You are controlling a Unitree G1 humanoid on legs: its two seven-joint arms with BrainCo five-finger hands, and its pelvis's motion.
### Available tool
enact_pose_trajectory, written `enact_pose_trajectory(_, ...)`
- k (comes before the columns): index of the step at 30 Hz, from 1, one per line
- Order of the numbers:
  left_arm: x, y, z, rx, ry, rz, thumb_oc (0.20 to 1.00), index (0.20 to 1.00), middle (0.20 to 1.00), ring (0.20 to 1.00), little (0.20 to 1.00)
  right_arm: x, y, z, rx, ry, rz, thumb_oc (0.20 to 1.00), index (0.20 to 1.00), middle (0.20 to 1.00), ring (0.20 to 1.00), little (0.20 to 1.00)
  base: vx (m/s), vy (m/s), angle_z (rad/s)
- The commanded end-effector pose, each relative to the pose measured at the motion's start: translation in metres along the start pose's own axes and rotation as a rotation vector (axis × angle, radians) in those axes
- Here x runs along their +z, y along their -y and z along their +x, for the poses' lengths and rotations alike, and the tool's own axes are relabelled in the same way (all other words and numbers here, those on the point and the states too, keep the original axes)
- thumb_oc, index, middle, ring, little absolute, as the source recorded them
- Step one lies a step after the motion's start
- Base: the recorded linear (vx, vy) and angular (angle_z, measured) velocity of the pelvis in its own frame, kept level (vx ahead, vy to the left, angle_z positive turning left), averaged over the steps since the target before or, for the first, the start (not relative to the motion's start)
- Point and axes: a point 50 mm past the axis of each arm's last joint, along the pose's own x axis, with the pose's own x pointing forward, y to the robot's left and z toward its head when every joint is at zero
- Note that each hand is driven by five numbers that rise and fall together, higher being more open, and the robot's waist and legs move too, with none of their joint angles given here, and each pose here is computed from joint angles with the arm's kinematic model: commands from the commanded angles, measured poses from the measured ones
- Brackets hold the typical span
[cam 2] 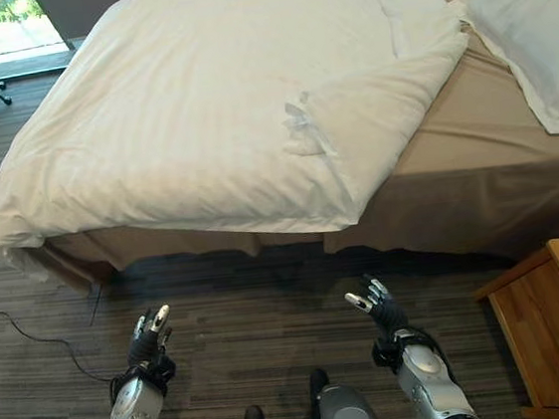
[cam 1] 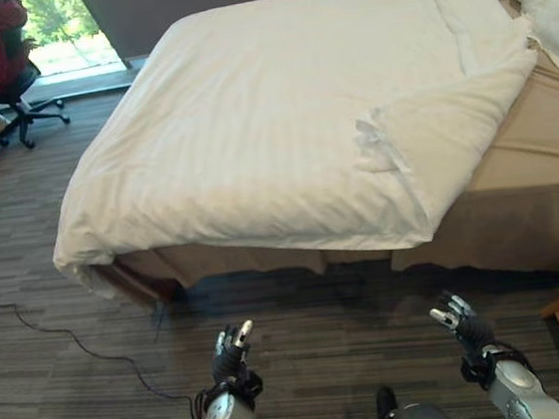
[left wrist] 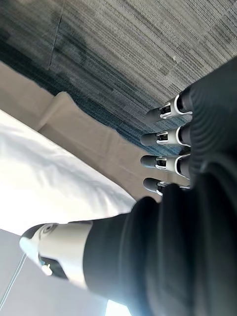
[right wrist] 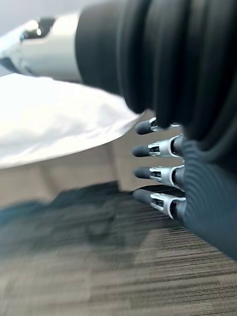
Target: Making the bed.
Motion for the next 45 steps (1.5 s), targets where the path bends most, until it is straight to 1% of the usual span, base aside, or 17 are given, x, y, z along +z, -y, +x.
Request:
enact_pose_trajectory(1, 0.027, 0.001, 0.007, -0.039, 0.098, 0.010, 1.000, 1.000, 1.000, 1.000, 1.000, 0.020, -0.007, 0.007, -0.014, 0.124, 0.087, 1.000, 1.000, 1.000, 1.000, 1.000, 0.00, 0.000, 0.00)
enact_pose_trajectory(6, 0.038, -0.007, 0.009, -0.014, 0.137, 0.008, 1.000, 1.000, 1.000, 1.000, 1.000, 0.012, -0.017, 0.008, 0.039, 0.082, 0.042, 1.000, 1.000, 1.000, 1.000, 1.000, 0.01, -0.010, -0.03)
enact_pose_trajectory(7, 0.041, -0.013, 0.009, 0.022, 0.148, -0.001, 1.000, 1.000, 1.000, 1.000, 1.000, 0.008, -0.020, 0.007, 0.056, 0.064, 0.042, 1.000, 1.000, 1.000, 1.000, 1.000, 0.04, 0.010, -0.04)
enact_pose_trajectory(12, 0.050, -0.015, 0.013, 0.046, 0.179, 0.020, 1.000, 1.000, 1.000, 1.000, 1.000, 0.012, -0.031, 0.007, 0.114, 0.080, -0.007, 1.000, 1.000, 1.000, 1.000, 1.000, -0.04, 0.073, -0.09)
enact_pose_trajectory(15, 0.051, -0.016, 0.014, 0.048, 0.182, 0.050, 1.000, 1.000, 1.000, 1.000, 1.000, 0.011, -0.037, 0.008, 0.138, 0.075, -0.004, 1.000, 1.000, 1.000, 1.000, 1.000, 0.12, -0.005, -0.29)
enact_pose_trajectory(19, 0.075, -0.017, 0.022, 0.043, 0.260, 0.064, 1.000, 1.000, 1.000, 1.000, 1.000, 0.015, -0.043, 0.010, 0.170, 0.088, -0.018, 1.000, 1.000, 1.000, 1.000, 1.000, 0.59, -0.464, -0.01)
enact_pose_trajectory(22, 0.071, -0.013, 0.023, 0.029, 0.251, 0.069, 1.000, 1.000, 1.000, 1.000, 1.000, 0.013, -0.045, 0.008, 0.194, 0.077, -0.029, 1.000, 1.000, 1.000, 1.000, 1.000, 0.29, -0.336, 0.11)
enact_pose_trajectory(23, 0.065, -0.007, 0.025, 0.010, 0.224, 0.053, 1.000, 1.000, 1.000, 1.000, 1.000, 0.013, -0.044, 0.011, 0.201, 0.062, -0.061, 1.000, 1.000, 1.000, 1.000, 1.000, 0.26, -0.323, 0.57)
enact_pose_trajectory(26, 0.062, 0.013, 0.028, -0.057, 0.215, -0.009, 1.000, 1.000, 1.000, 1.000, 1.000, 0.018, -0.038, 0.010, 0.209, 0.078, -0.042, 1.000, 1.000, 1.000, 1.000, 1.000, 0.26, -0.457, 0.14)
enact_pose_trajectory(28, 0.061, 0.025, 0.028, -0.110, 0.206, -0.043, 1.000, 1.000, 1.000, 1.000, 1.000, 0.016, -0.030, 0.008, 0.181, 0.070, -0.032, 1.000, 1.000, 1.000, 1.000, 1.000, 0.20, -0.413, 0.07)
enact_pose_trajectory(29, 0.061, 0.025, 0.028, -0.110, 0.206, -0.043, 1.000, 1.000, 1.000, 1.000, 1.000, 0.016, -0.030, 0.008, 0.181, 0.070, -0.032, 1.000, 1.000, 1.000, 1.000, 1.000, 0.18, -0.311, 0.13)
enact_pose_trajectory(32, 0.052, 0.042, 0.026, -0.136, 0.188, -0.121, 1.000, 1.000, 1.000, 1.000, 1.000, 0.011, -0.011, 0.005, 0.098, 0.044, -0.033, 1.000, 1.000, 1.000, 1.000, 1.000, 0.29, -0.301, 0.08)
enact_pose_trajectory(33, 0.051, 0.045, 0.026, -0.145, 0.183, -0.143, 1.000, 1.000, 1.000, 1.000, 1.000, 0.011, -0.008, 0.004, 0.080, 0.048, 0.001, 1.000, 1.000, 1.000, 1.000, 1.000, 0.45, -0.241, 0.01)
enact_pose_trajectory(34, 0.050, 0.048, 0.024, -0.170, 0.181, -0.127, 1.000, 1.000, 1.000, 1.000, 1.000, 0.007, -0.003, 0.002, 0.062, 0.039, 0.003, 1.000, 1.000, 1.000, 1.000, 1.000, 0.34, -0.105, -0.12)
enact_pose_trajectory(40, 0.056, 0.033, 0.021, -0.133, 0.212, -0.080, 1.000, 1.000, 1.000, 1.000, 1.000, -0.001, -0.006, -0.003, 0.077, 0.024, -0.037, 1.000, 1.000, 1.000, 1.000, 1.000, 0.19, 0.002, -0.55)
enact_pose_trajectory(42, 0.061, 0.026, 0.021, -0.103, 0.231, -0.060, 1.000, 1.000, 1.000, 1.000, 1.000, -0.005, -0.006, -0.006, 0.065, 0.016, -0.015, 1.000, 1.000, 1.000, 1.000, 1.000, 0.11, 0.070, -0.67)
enact_pose_trajectory(45, 0.068, 0.017, 0.021, -0.066, 0.259, -0.012, 1.000, 1.000, 1.000, 1.000, 1.000, -0.012, -0.009, -0.008, 0.070, -0.004, 0.015, 1.000, 1.000, 1.000, 1.000, 1.000, 0.03, 0.082, 0.36)
